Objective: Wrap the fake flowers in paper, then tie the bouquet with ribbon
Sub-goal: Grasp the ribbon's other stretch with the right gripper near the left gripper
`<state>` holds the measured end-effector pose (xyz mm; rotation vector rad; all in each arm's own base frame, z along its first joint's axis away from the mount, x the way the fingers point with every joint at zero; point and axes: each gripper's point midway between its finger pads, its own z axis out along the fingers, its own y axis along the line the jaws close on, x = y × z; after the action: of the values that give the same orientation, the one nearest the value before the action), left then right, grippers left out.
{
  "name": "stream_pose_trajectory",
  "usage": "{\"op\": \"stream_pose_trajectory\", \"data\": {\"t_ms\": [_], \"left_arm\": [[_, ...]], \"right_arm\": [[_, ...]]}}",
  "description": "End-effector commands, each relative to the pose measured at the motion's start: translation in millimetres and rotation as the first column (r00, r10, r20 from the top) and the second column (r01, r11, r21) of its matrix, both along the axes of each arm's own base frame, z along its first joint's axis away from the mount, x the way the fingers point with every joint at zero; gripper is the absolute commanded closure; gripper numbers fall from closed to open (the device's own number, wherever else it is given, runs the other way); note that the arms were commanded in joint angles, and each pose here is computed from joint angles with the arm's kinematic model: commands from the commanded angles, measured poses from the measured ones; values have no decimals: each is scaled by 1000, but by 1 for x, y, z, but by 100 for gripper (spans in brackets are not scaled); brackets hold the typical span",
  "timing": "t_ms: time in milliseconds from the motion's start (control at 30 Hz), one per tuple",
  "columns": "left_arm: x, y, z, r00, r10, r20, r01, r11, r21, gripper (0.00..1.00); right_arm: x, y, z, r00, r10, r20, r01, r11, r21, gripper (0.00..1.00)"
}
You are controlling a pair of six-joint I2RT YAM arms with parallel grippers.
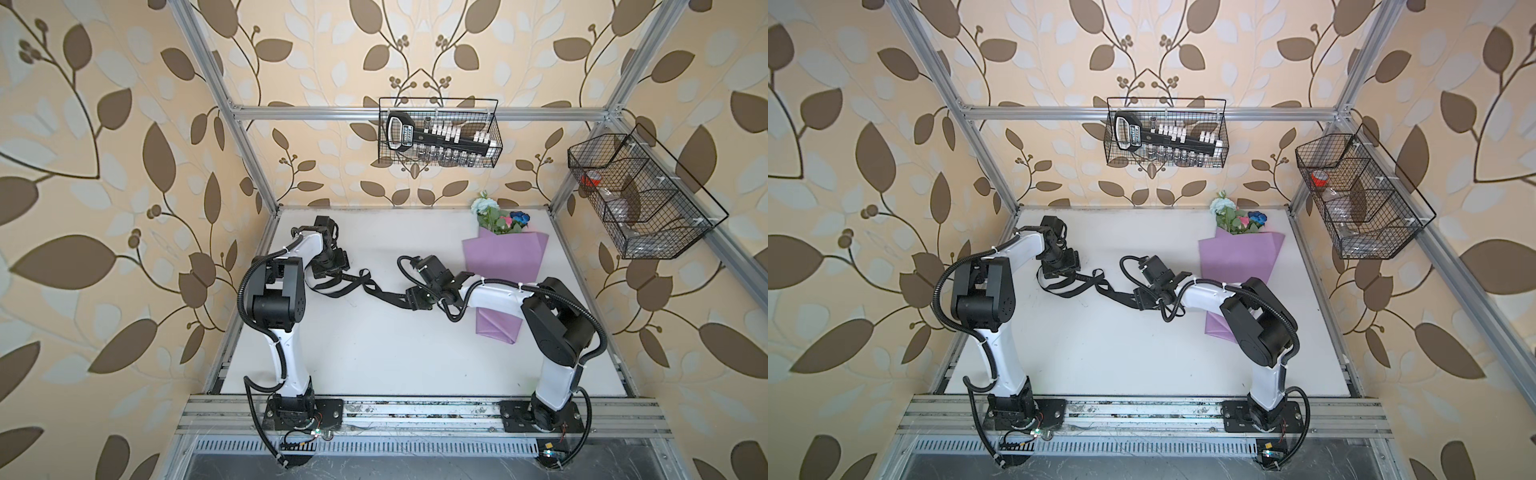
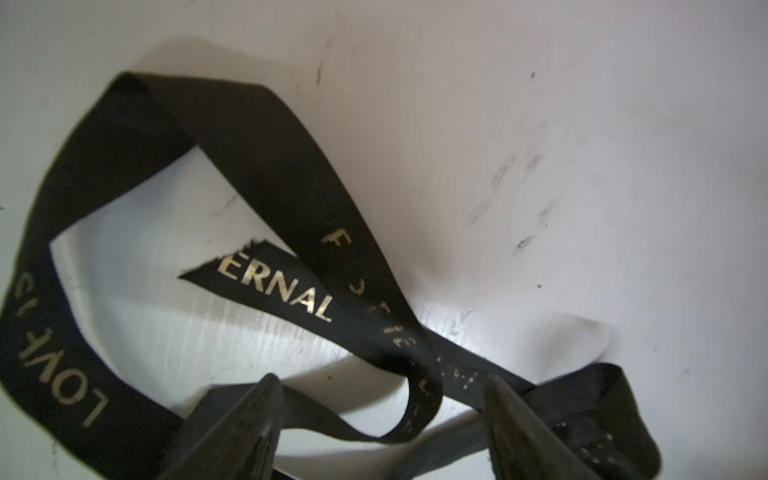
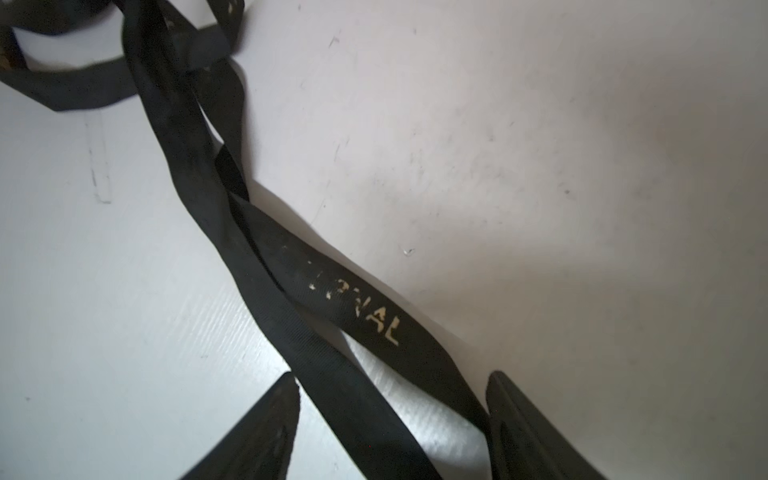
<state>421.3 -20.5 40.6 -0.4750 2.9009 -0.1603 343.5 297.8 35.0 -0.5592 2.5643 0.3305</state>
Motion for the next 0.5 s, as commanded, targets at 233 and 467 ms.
{"op": "stream_pose_trajectory", "data": {"t_ms": [233,467], "left_arm": [[-11,-4,-21,997,-36,-69,36,999,-7,47],[-6,14,-5,999,29,-15,-28,996,82,100]], "right_arm": [[12,-19,-21,998,-57,25,60,981,-183,60],[10,-63,1,977,-193,96,209,958,-198,88]]}}
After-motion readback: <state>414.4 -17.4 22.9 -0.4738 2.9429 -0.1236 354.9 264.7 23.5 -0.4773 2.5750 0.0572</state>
